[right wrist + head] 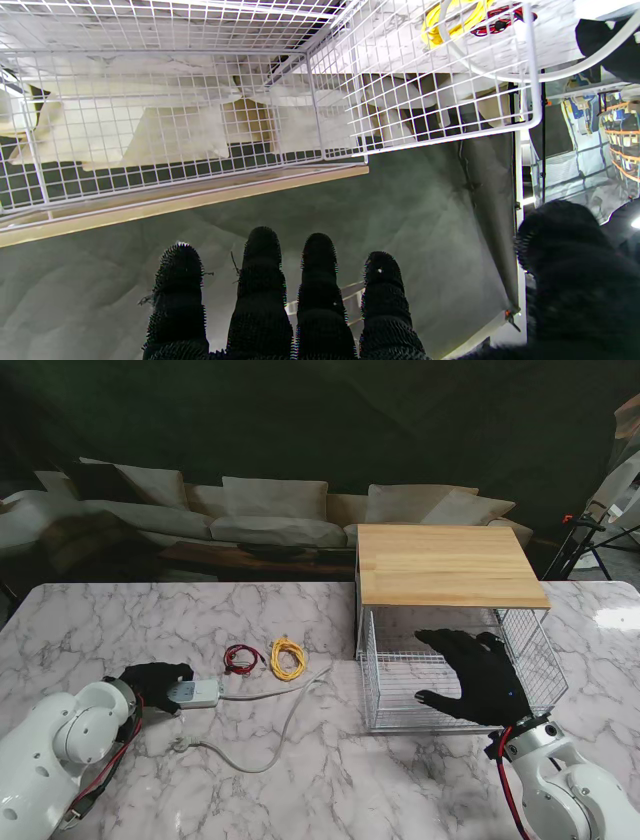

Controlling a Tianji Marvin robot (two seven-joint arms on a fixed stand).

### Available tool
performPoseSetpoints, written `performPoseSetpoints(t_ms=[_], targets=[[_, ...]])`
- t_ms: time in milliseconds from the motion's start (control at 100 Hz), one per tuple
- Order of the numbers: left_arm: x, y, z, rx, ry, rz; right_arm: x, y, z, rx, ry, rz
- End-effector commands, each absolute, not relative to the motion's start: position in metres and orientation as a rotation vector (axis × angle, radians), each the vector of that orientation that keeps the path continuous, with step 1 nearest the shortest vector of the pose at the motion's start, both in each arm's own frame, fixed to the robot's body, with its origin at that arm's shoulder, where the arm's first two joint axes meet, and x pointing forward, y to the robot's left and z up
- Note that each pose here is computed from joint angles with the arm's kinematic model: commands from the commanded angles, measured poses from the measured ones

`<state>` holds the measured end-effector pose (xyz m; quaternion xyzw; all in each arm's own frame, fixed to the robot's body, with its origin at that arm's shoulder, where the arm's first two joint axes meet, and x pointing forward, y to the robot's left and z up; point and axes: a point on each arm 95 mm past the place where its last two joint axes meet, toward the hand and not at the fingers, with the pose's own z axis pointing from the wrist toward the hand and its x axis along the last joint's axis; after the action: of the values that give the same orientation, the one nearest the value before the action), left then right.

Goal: Load the small electronics into the mesh drawer

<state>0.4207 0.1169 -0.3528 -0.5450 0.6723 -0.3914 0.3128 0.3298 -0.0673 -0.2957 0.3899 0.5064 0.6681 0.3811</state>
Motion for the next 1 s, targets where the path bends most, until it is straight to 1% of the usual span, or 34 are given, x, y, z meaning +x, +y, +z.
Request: performPoseSetpoints(t_ms=[0, 110, 270, 480, 640, 820, 990], targets=[[0.411, 0.116, -0.356, -1.451, 1.786, -1.011, 0.329, -0.067, -0.296, 0.999, 1.289, 1.705], [0.405, 0.114, -0.339, -1.424, 1.745, -1.037, 0.33, -0.066, -0.291, 0.983, 1.289, 1.715], [0.396, 0.109, -0.3, -1.346, 1.677, -1.098, 0.334, -0.063, -0.276, 0.939, 1.297, 1.739], [0.389, 0.095, -0.243, -1.234, 1.625, -1.21, 0.345, -0.052, -0.242, 0.853, 1.328, 1.769], [0.39, 0.074, -0.211, -1.195, 1.582, -1.298, 0.357, -0.031, -0.215, 0.79, 1.359, 1.796], [0.399, 0.035, -0.197, -1.206, 1.574, -1.398, 0.372, 0.001, -0.199, 0.743, 1.427, 1.786], [0.412, -0.007, -0.201, -1.251, 1.584, -1.461, 0.387, 0.027, -0.199, 0.744, 1.473, 1.792]])
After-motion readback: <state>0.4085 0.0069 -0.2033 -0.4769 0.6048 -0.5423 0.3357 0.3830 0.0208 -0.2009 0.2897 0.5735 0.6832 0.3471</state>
